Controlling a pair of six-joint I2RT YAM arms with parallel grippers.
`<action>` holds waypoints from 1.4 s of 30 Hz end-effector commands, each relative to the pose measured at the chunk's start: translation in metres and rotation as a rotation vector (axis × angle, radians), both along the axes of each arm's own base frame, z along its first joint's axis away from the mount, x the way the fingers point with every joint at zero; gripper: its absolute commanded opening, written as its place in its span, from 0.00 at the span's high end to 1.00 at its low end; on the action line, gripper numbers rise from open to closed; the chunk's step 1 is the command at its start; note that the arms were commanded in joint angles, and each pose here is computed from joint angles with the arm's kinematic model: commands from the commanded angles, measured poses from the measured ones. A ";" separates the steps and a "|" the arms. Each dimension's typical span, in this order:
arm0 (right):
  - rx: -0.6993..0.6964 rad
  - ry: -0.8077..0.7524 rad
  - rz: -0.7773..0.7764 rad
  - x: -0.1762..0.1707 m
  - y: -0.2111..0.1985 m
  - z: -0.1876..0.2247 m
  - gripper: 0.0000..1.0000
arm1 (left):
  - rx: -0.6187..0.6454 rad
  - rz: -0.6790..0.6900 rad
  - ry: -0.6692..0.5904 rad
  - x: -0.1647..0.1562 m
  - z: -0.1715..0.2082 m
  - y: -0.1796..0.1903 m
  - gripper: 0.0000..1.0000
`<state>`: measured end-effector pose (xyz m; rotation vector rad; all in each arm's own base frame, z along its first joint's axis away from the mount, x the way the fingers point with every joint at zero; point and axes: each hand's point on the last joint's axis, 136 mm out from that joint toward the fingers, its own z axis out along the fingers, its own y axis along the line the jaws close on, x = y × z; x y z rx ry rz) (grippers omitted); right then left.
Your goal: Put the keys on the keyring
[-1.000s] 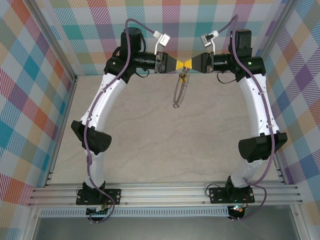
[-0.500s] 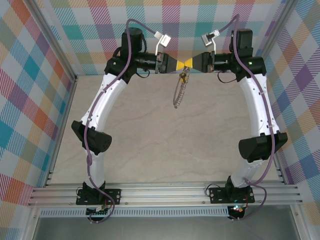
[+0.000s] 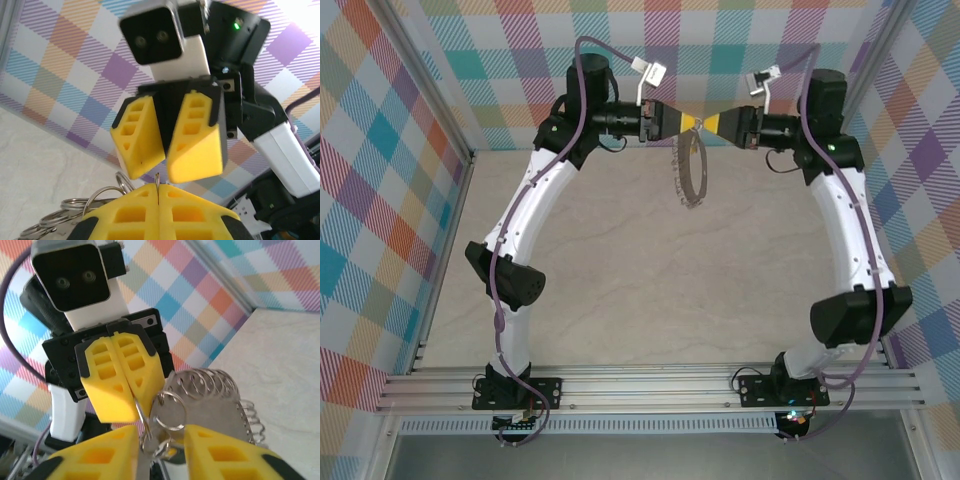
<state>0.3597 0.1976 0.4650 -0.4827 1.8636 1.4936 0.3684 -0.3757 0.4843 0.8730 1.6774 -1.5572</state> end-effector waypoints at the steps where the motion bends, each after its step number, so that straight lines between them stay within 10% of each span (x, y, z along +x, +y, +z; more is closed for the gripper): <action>1: 0.009 -0.104 -0.107 -0.004 -0.011 0.016 0.63 | -0.094 0.025 -0.075 -0.005 0.038 0.002 1.00; 31: -0.038 -0.239 -0.139 -0.005 0.027 0.028 0.44 | -0.264 -0.009 -0.073 0.000 0.073 -0.002 1.00; 42: -0.052 -0.227 -0.092 -0.008 0.038 0.021 0.84 | -0.278 0.010 -0.074 0.003 0.075 -0.001 1.00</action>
